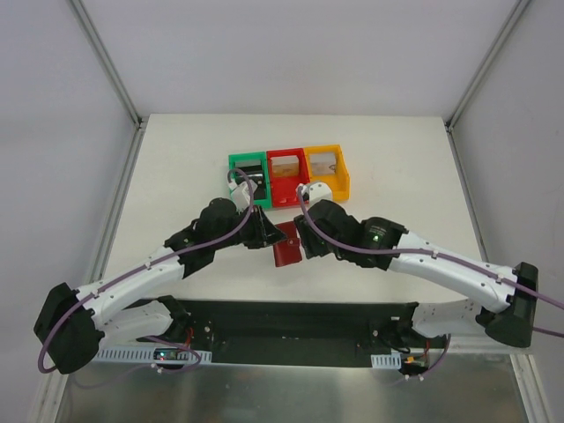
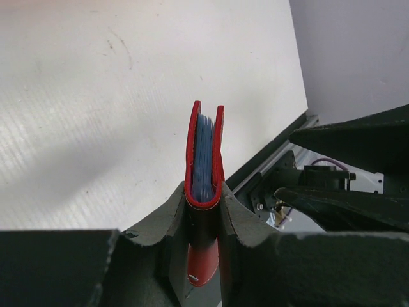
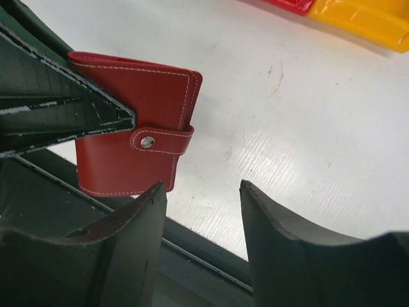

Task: Take the credit cards out of the card holder
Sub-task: Open the card holder at the center of the board.

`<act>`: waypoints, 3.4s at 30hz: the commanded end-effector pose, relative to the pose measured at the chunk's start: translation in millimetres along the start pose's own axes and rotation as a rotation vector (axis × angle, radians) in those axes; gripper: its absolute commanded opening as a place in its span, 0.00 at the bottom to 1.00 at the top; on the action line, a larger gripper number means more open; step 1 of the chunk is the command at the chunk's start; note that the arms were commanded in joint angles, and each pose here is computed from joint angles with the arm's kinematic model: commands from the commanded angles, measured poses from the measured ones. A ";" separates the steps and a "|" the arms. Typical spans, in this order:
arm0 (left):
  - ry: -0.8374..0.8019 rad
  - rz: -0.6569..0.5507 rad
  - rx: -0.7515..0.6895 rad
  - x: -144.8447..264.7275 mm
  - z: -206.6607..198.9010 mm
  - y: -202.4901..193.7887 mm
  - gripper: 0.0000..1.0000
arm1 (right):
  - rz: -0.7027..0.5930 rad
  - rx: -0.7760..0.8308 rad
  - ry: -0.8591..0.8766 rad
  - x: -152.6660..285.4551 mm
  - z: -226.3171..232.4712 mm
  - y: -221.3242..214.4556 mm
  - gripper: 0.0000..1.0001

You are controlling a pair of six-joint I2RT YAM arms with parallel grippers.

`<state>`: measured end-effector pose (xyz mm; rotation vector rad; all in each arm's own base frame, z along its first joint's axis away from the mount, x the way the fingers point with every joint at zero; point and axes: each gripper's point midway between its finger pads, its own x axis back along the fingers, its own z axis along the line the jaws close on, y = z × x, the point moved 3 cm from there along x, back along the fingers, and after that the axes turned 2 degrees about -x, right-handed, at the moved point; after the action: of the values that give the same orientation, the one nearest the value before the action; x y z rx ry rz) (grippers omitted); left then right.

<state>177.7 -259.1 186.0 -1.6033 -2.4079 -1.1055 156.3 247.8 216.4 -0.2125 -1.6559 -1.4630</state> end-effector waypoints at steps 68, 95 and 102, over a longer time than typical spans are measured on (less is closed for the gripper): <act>0.026 -0.088 0.061 23.8 -33.4 25.8 0.00 | 0.065 0.105 -0.174 -46.6 27.9 13.7 0.00; 0.072 -0.115 0.037 29.4 -13.7 17.0 0.00 | 0.023 -0.031 -0.043 -27.4 9.9 6.0 0.00; -0.182 -0.170 -0.093 46.7 -44.0 24.2 0.00 | 0.020 -0.188 0.041 -23.3 -18.2 -9.0 0.04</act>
<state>166.9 -236.7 207.8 -1.4565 -2.4527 -1.1293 175.8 252.5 186.9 -0.3219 -1.6021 -1.5073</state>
